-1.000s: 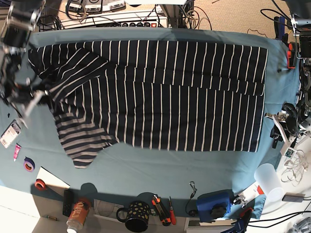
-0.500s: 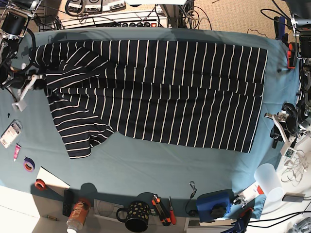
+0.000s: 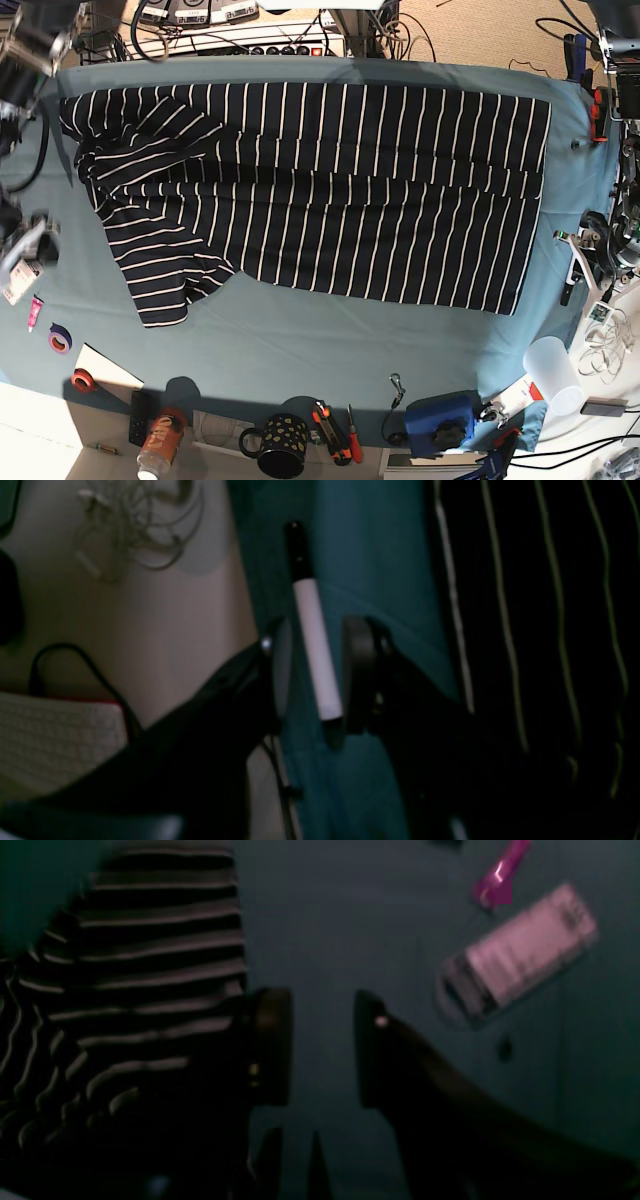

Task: Layout the t-shirt on the table in an organized manner, then fold the t-shirt properly
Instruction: 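Tuck the sleeve fabric with the right gripper onto the shirt body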

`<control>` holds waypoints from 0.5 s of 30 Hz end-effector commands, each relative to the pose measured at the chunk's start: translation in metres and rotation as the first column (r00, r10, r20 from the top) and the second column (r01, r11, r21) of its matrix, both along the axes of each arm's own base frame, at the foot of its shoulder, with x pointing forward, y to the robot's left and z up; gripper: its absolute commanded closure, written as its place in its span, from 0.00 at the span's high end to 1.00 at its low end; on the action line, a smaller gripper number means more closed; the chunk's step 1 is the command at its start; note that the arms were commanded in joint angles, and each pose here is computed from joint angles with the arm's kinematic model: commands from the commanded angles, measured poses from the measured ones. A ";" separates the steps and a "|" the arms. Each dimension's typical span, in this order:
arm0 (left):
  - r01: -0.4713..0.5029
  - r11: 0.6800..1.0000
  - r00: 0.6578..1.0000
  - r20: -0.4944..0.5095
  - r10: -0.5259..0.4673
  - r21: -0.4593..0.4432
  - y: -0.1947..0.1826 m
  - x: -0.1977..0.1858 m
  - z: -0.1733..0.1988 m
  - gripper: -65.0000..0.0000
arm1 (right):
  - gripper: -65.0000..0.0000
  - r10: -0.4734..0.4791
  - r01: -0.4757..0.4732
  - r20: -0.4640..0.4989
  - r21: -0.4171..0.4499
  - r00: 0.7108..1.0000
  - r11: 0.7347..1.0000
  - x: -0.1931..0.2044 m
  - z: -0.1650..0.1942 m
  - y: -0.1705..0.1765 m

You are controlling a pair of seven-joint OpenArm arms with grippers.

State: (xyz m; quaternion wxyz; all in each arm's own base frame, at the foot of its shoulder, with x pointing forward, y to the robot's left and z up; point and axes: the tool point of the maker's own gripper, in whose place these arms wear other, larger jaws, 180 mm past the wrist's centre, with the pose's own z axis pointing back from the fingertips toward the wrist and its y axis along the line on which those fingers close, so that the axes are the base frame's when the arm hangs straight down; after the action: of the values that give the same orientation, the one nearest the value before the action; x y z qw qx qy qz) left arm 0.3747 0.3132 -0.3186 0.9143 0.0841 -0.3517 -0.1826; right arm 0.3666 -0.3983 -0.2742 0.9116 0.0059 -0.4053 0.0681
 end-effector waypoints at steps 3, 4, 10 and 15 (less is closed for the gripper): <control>-0.003 1.000 0.998 0.059 0.002 0.019 0.008 0.010 0.021 0.29 | 0.27 0.018 -0.019 0.006 0.008 1.000 1.000 0.031 0.002 0.001; -0.003 1.000 0.998 0.059 0.002 0.019 0.008 0.010 0.021 0.29 | 0.27 0.018 -0.018 -0.014 0.020 1.000 1.000 0.037 -0.006 0.002; -0.001 1.000 0.998 0.061 0.001 0.008 0.006 0.010 0.021 0.29 | 0.27 0.007 -0.003 -0.052 0.076 0.999 0.997 0.078 -0.018 0.017; 0.016 1.000 0.998 0.065 -0.016 -0.006 0.001 0.011 0.021 0.29 | 0.27 -0.012 0.016 -0.070 0.059 0.997 0.998 0.102 -0.025 0.040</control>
State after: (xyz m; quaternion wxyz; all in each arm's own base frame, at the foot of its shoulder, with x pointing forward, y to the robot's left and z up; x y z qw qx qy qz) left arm 0.3762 0.3085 -0.3178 0.9120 0.0738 -0.3586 -0.1848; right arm 0.4593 -0.3458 -0.3222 0.9349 0.0421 -0.3480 0.0555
